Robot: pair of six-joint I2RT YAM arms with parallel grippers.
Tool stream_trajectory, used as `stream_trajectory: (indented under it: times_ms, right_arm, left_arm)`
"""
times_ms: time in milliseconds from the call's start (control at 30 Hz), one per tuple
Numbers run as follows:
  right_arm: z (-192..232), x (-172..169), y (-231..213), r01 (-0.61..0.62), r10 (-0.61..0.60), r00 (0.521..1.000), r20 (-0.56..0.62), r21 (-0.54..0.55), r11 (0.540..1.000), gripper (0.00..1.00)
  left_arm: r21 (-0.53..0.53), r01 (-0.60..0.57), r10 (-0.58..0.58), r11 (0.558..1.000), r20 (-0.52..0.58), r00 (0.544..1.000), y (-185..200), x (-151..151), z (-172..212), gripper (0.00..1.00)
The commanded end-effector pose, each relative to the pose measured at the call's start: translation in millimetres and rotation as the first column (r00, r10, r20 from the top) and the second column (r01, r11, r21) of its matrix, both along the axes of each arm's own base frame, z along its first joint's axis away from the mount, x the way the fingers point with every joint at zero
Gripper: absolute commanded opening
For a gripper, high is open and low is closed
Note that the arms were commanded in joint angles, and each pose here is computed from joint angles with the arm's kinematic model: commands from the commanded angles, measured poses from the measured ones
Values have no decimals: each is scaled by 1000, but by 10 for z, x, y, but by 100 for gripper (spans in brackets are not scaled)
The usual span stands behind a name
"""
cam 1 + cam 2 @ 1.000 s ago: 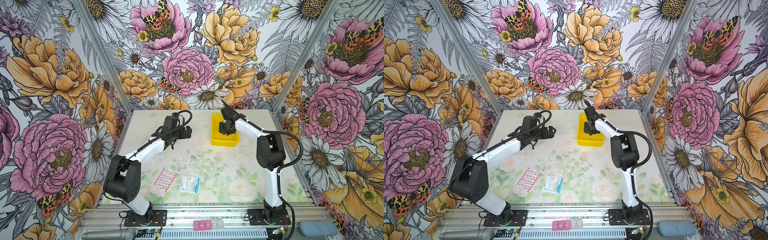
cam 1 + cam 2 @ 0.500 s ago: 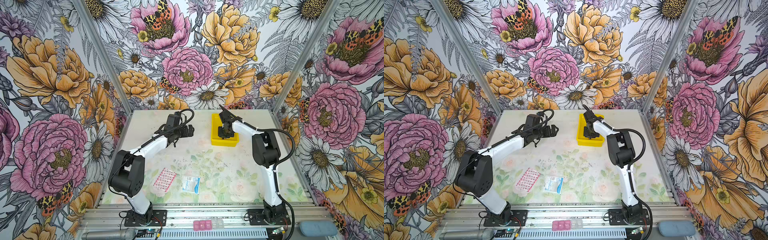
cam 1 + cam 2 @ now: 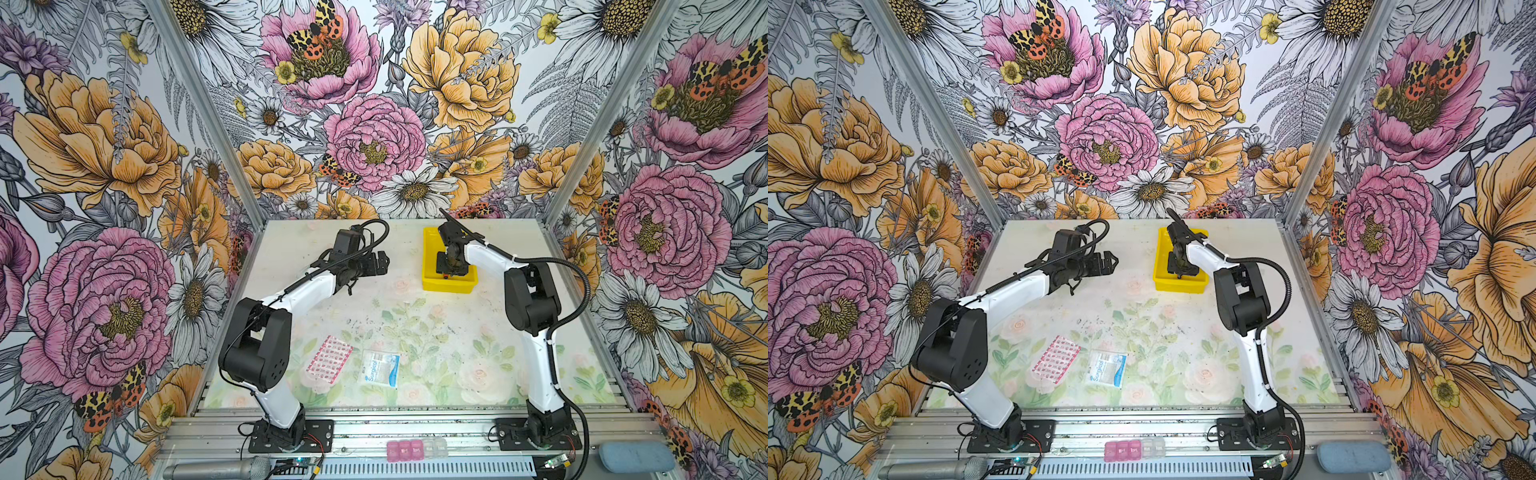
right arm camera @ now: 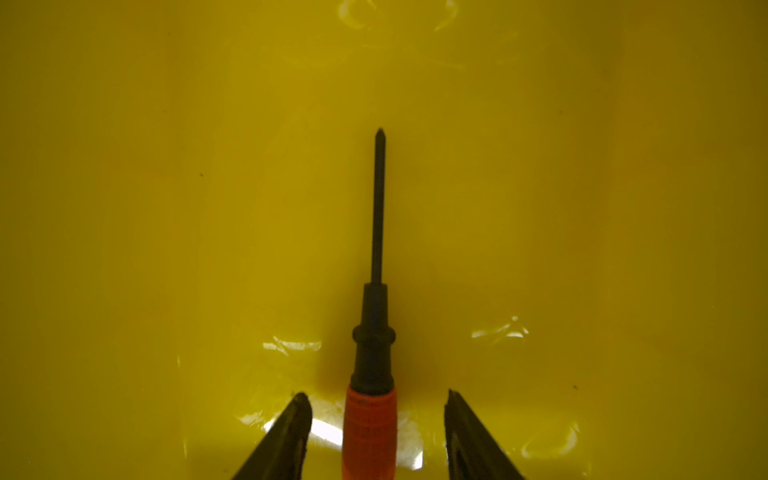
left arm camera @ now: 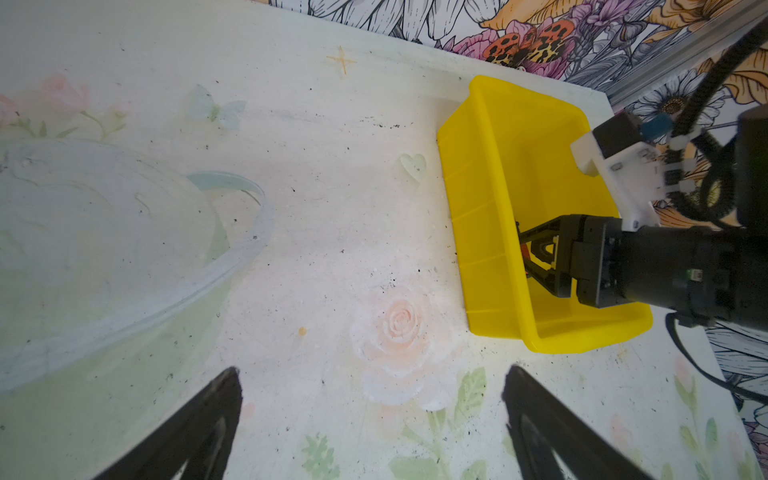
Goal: Put the screwdriver in the bin
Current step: 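Lower the screwdriver into the yellow bin and open the right gripper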
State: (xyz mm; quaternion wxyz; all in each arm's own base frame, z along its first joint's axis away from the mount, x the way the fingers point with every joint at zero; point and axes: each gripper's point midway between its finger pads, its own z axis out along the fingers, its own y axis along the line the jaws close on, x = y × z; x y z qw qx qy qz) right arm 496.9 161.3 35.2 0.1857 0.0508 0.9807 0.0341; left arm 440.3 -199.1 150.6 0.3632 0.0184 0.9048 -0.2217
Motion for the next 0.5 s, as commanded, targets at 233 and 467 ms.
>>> stream_trajectory:
  times_ms: [233, 467]
  right_arm:
    - [826, 107, -97, 45, -45, 983, 180, 3, 999, 72]
    - [1199, -94, -161, 62, -56, 968, 246, -16, 998, 85]
  left_arm:
    - [2, 20, -20, 1000, 35, 999, 111, -132, 203, 99]
    - [25, -35, 34, 999, 49, 998, 482, -264, 235, 99]
